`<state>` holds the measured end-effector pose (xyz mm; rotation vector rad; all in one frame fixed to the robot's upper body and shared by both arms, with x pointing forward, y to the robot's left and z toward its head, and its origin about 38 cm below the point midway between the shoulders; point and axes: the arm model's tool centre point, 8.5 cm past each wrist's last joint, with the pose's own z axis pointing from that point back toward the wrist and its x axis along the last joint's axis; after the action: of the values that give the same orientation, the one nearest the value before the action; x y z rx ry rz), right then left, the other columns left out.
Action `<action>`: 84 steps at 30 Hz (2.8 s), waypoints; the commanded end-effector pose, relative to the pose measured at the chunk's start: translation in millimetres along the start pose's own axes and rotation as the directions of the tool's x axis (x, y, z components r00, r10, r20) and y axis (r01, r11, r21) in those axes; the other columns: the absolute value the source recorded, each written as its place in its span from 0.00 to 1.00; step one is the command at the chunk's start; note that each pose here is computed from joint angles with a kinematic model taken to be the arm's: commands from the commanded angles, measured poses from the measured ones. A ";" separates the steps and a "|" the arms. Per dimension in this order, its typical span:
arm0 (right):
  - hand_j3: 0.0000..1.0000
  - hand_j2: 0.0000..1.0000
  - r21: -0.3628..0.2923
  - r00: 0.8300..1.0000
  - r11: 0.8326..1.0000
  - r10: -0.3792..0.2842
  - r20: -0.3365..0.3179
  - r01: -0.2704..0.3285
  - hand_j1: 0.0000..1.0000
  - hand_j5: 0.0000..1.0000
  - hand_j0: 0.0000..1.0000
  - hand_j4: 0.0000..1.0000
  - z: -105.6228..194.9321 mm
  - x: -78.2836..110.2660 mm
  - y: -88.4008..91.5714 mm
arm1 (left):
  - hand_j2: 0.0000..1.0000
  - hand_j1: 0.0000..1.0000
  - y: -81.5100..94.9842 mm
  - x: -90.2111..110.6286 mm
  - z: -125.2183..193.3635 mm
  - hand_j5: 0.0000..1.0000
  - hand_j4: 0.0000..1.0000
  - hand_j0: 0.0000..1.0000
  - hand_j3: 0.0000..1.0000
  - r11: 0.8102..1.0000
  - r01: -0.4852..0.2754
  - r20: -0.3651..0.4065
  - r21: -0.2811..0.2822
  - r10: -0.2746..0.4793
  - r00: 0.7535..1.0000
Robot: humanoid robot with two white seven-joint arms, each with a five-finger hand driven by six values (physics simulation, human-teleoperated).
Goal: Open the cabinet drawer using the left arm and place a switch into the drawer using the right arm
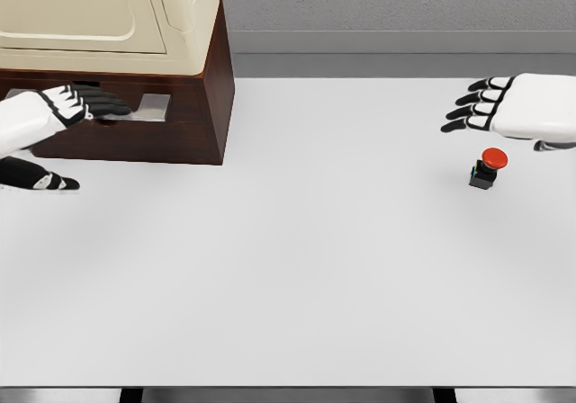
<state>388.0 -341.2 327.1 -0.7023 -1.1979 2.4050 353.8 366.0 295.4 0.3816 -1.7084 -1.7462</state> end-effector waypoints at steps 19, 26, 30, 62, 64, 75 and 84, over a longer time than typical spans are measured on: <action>1.00 1.00 -0.001 1.000 1.000 -0.004 0.000 0.004 1.00 1.00 1.00 1.00 -0.3 0.1 0.2 | 1.00 1.00 -7.8 -25.9 -21.1 1.00 1.00 1.00 1.00 0.989 -0.131 -0.268 -0.068 0.109 0.957; 1.00 1.00 -0.002 1.000 1.000 -0.004 0.001 0.004 1.00 1.00 1.00 1.00 -0.8 0.2 0.1 | 1.00 1.00 -9.6 -28.3 -33.2 1.00 1.00 1.00 1.00 0.986 -0.118 -0.309 -0.115 0.077 0.948; 1.00 1.00 -0.002 1.000 1.000 -0.003 0.002 0.003 1.00 1.00 1.00 1.00 -1.3 0.4 0.0 | 1.00 1.00 -5.2 -28.5 -35.7 1.00 1.00 1.00 1.00 0.983 -0.122 -0.318 -0.135 0.074 0.945; 1.00 1.00 -0.008 1.000 1.000 -0.003 0.005 0.003 1.00 1.00 1.00 1.00 -2.9 0.9 -1.1 | 1.00 1.00 -23.1 -35.7 -50.3 1.00 1.00 1.00 1.00 0.966 -0.150 -0.367 -0.210 0.064 0.928; 1.00 1.00 -0.009 1.000 1.000 -0.002 0.004 0.002 1.00 1.00 1.00 1.00 -2.7 0.7 -1.6 | 1.00 1.00 -22.3 -33.2 -47.5 1.00 1.00 1.00 1.00 0.965 -0.149 -0.343 -0.216 0.068 0.937; 1.00 1.00 -0.011 1.000 1.000 -0.001 0.002 0.001 1.00 1.00 1.00 1.00 -2.1 0.3 -2.3 | 1.00 1.00 -7.2 -18.2 -21.1 1.00 1.00 1.00 1.00 0.958 -0.116 -0.216 -0.264 0.059 0.975; 1.00 1.00 -0.007 1.000 1.000 -0.006 -0.006 0.006 1.00 1.00 1.00 1.00 -0.7 -2.5 -0.7 | 1.00 1.00 -16.3 -16.9 -16.3 1.00 1.00 1.00 1.00 0.949 -0.117 -0.199 -0.294 0.059 0.978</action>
<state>390.1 -340.5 327.7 -0.7059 -1.2060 2.3987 374.0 364.4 272.6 0.3376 -1.2640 -1.8122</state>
